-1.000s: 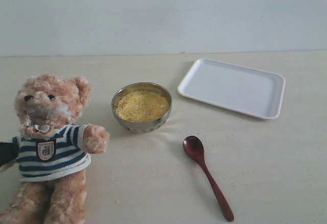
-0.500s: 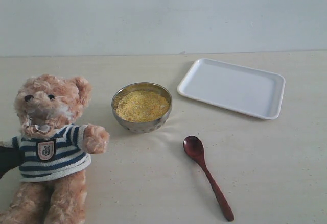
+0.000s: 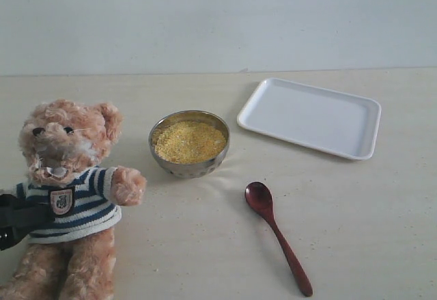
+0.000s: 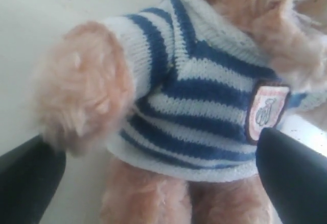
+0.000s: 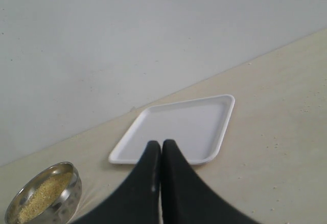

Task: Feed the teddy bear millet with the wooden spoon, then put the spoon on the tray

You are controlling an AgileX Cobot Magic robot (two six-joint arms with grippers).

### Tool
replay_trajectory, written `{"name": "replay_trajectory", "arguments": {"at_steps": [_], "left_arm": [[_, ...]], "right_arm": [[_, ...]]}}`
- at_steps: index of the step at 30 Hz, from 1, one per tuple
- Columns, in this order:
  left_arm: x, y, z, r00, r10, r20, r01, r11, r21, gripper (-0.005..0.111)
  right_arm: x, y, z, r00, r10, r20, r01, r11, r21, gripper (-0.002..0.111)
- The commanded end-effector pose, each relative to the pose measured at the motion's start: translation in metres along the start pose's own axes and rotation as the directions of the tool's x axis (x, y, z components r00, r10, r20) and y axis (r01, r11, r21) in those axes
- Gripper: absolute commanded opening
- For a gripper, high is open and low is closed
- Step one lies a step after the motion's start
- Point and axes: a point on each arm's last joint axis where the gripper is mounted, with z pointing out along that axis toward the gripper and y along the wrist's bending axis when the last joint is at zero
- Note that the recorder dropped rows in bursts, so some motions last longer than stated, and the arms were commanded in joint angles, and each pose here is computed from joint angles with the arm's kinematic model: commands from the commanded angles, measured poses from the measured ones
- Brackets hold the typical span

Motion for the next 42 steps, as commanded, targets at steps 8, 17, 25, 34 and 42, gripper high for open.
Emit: {"name": "replay_trajectory", "arguments": {"at_steps": [8, 17, 25, 34, 42], "left_arm": [[-0.003, 0.009, 0.028, 0.998, -0.046, 0.042, 0.041, 0.993, 0.112, 0.094], [0.01, 0.015, 0.047, 0.997, -0.078, -0.019, 0.08, 0.977, 0.198, 0.094], [-0.002, 0.011, 0.052, 0.996, -0.078, 0.042, 0.063, 0.957, 0.285, 0.094], [-0.008, 0.012, 0.054, 0.996, -0.067, 0.058, 0.048, 0.958, 0.281, 0.094], [-0.008, 0.012, 0.055, 0.996, -0.066, 0.058, 0.047, 0.958, 0.284, 0.094]], "right_arm": [[0.001, -0.001, 0.0, 1.0, -0.014, -0.002, 0.014, 1.0, 0.002, 0.0], [0.001, -0.001, 0.0, 1.0, -0.014, -0.002, 0.014, 1.0, 0.002, 0.0], [0.001, -0.001, 0.0, 1.0, -0.014, -0.002, 0.014, 1.0, 0.002, 0.0], [0.001, -0.001, 0.0, 1.0, -0.014, -0.002, 0.014, 1.0, 0.002, 0.0], [0.001, -0.001, 0.0, 1.0, -0.014, -0.002, 0.014, 1.0, 0.002, 0.0]]}}
